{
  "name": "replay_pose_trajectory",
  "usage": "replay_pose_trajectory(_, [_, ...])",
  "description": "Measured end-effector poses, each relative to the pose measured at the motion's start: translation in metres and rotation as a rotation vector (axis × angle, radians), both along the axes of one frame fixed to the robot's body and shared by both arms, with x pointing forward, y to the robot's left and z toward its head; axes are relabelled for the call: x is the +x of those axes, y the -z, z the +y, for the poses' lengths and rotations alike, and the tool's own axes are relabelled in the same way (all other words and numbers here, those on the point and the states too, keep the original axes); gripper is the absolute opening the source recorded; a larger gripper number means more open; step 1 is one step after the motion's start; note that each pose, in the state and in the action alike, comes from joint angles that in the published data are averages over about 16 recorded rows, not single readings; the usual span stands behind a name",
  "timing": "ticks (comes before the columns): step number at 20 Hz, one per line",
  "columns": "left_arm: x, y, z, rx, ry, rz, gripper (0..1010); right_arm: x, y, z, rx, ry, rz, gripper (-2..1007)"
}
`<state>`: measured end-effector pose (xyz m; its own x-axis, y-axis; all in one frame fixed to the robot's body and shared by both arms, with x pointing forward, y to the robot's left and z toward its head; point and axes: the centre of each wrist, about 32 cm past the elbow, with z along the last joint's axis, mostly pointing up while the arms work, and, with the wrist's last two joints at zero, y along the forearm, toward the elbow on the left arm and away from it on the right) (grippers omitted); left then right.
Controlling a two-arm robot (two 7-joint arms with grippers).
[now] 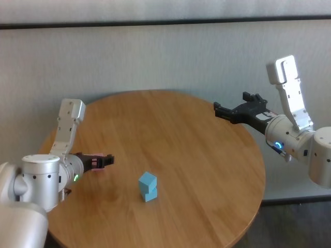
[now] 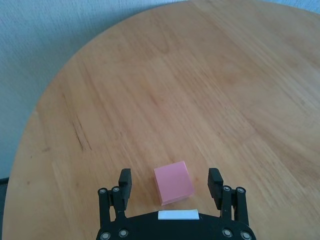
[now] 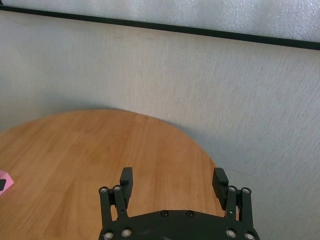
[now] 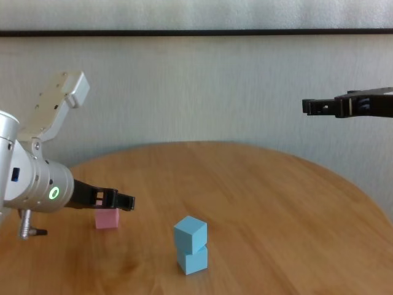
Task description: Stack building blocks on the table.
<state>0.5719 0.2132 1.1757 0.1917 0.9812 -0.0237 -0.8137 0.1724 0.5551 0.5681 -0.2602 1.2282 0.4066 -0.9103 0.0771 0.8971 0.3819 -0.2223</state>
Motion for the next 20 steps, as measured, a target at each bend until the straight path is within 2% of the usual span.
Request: replay_pose_trajectory(20, [0.004,0.0005,0.0,-0.001,0.009,0.023,1003,0.0,0.0,0.0,0.0,0.0,0.0,1005])
